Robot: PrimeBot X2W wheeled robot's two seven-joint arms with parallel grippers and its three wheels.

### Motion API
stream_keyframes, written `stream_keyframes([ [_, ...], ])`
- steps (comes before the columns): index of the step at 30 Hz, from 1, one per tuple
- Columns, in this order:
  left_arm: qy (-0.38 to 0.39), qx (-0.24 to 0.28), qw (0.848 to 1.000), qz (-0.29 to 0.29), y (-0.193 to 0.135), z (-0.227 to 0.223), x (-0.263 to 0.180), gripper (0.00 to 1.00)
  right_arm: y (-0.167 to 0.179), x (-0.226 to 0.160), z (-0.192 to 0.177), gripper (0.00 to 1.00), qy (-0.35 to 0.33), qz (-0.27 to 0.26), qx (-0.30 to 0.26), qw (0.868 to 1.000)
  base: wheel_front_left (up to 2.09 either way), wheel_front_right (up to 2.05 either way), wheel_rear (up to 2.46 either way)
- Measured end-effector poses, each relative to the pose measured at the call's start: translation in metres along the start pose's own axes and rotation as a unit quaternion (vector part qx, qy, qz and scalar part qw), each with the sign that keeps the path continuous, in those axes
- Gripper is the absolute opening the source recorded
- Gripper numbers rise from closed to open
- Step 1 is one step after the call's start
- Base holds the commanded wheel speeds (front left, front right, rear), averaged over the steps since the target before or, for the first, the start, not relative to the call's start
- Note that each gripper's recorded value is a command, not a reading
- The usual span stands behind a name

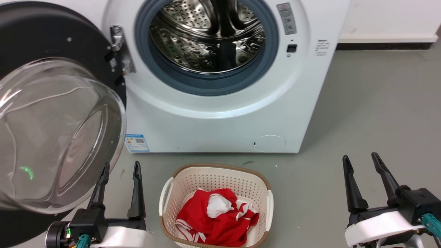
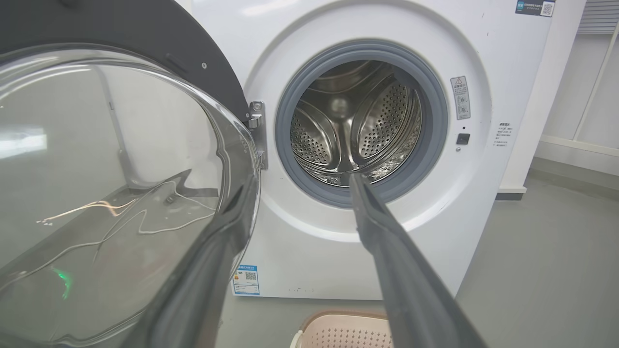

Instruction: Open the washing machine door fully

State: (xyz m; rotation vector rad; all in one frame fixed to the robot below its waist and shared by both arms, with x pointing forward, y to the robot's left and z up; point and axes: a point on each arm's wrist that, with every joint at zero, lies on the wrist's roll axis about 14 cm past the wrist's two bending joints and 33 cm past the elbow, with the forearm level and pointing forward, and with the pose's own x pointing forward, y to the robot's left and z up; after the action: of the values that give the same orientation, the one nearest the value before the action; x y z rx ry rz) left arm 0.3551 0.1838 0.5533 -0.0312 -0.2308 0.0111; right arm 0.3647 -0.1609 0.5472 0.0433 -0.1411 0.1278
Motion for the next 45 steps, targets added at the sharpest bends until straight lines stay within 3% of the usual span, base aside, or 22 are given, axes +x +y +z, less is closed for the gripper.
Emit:
stream_keyframes([
  [8, 0.004, 0.001, 1.0, -0.022, -0.013, -0.004, 0.006, 1.0, -0.015, -0.014, -0.004, 1.0, 0.012, -0.025, -0.002, 1.0, 0.0, 0.0, 0.0],
  [36, 0.016, 0.006, 1.0, -0.022, -0.012, -0.012, 0.005, 1.0, -0.013, -0.016, -0.014, 1.0, 0.024, -0.024, 0.009, 0.999, 0.0, 0.0, 0.0],
  [37, 0.019, 0.006, 1.0, -0.022, -0.012, -0.014, 0.004, 0.0, -0.013, -0.016, -0.016, 0.0, 0.027, -0.025, 0.01, 0.999, 0.0, 0.0, 0.0],
  [45, 0.064, -0.052, 0.997, 0.001, -0.004, -0.034, -0.002, 0.0, -0.015, -0.022, -0.029, 0.0, 0.046, -0.036, 0.072, 0.996, 0.0, 0.0, 0.0],
])
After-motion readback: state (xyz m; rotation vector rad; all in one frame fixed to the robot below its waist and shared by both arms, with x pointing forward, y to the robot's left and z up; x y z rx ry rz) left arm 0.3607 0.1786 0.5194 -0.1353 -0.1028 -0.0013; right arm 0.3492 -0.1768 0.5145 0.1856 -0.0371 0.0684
